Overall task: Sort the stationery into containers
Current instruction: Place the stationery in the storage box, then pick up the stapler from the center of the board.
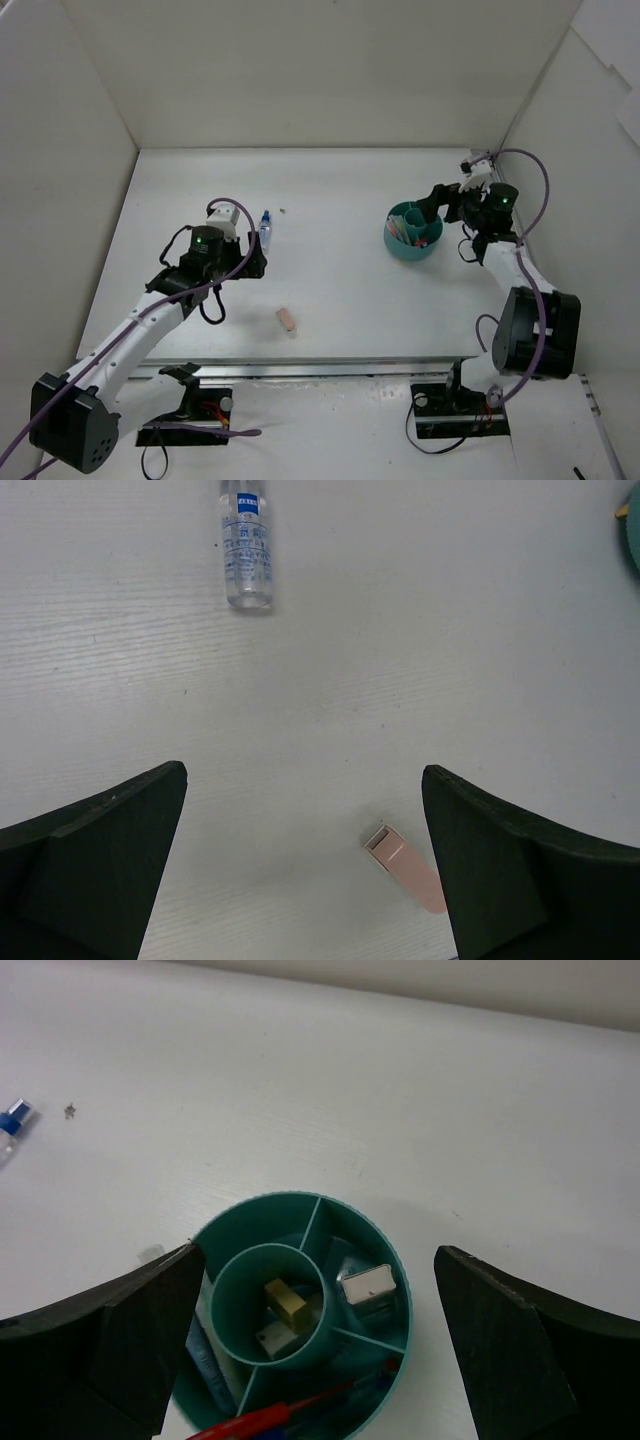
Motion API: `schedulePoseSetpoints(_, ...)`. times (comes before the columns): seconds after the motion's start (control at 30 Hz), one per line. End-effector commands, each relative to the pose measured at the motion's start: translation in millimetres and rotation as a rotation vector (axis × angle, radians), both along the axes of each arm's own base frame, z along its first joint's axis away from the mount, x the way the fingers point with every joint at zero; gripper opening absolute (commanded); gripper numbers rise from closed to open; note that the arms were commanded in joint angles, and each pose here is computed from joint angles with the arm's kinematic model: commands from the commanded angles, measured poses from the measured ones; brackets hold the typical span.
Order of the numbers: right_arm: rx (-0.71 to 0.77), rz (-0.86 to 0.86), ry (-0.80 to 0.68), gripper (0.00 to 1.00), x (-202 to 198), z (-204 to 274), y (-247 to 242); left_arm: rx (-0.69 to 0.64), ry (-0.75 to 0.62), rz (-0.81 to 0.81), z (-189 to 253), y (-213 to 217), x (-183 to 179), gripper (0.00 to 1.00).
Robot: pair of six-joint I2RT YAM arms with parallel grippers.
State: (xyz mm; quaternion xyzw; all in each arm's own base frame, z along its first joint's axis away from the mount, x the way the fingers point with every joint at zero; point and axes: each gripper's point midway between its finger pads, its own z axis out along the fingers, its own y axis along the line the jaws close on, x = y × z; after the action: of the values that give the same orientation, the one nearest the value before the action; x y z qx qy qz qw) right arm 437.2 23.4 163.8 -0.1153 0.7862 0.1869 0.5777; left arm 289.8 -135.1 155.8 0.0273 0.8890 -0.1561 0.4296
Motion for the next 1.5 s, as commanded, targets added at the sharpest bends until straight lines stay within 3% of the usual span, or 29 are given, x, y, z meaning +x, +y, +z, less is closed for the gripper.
schedulePoseSetpoints(0.0,-0.063,-0.029,-0.151,0.98,-11,82,3,-0.052,-0.082,0.026,33,0,6,1.00)
schedulePoseSetpoints(0.1,-0.257,-0.035,-0.077,0.98,-31,88,34,-0.047,-0.085,0.047,31,5,4,1.00)
schedulePoseSetpoints(0.37,-0.307,0.249,-0.052,0.98,-100,78,185,-0.041,-0.028,0.233,20,42,4,1.00)
schedulePoseSetpoints(0.6,-0.334,0.491,0.108,0.98,-159,5,306,-0.045,0.004,0.320,10,63,-11,1.00)
schedulePoseSetpoints(0.7,-0.422,0.592,0.124,0.98,-198,-26,352,-0.062,-0.020,0.352,13,72,-21,1.00)
schedulePoseSetpoints(0.83,-0.521,0.602,0.148,0.98,-222,-56,378,-0.063,-0.026,0.383,11,80,-34,1.00)
schedulePoseSetpoints(1.03,-0.633,0.536,0.186,0.97,-228,-91,373,-0.081,-0.028,0.403,7,82,-40,1.00)
schedulePoseSetpoints(1.13,-0.629,0.536,0.225,0.88,-234,-104,372,-0.083,-0.031,0.403,9,81,-38,1.00)
schedulePoseSetpoints(1.23,-0.631,0.556,0.244,0.71,-237,-111,375,-0.081,-0.030,0.407,9,82,-36,1.00)
schedulePoseSetpoints(1.3,-0.617,0.590,0.263,0.42,-240,-113,378,-0.081,-0.031,0.411,10,82,-35,1.00)
schedulePoseSetpoints(1.47,-0.559,0.640,0.328,0.11,-235,-116,376,-0.081,-0.033,0.416,8,83,-37,1.00)
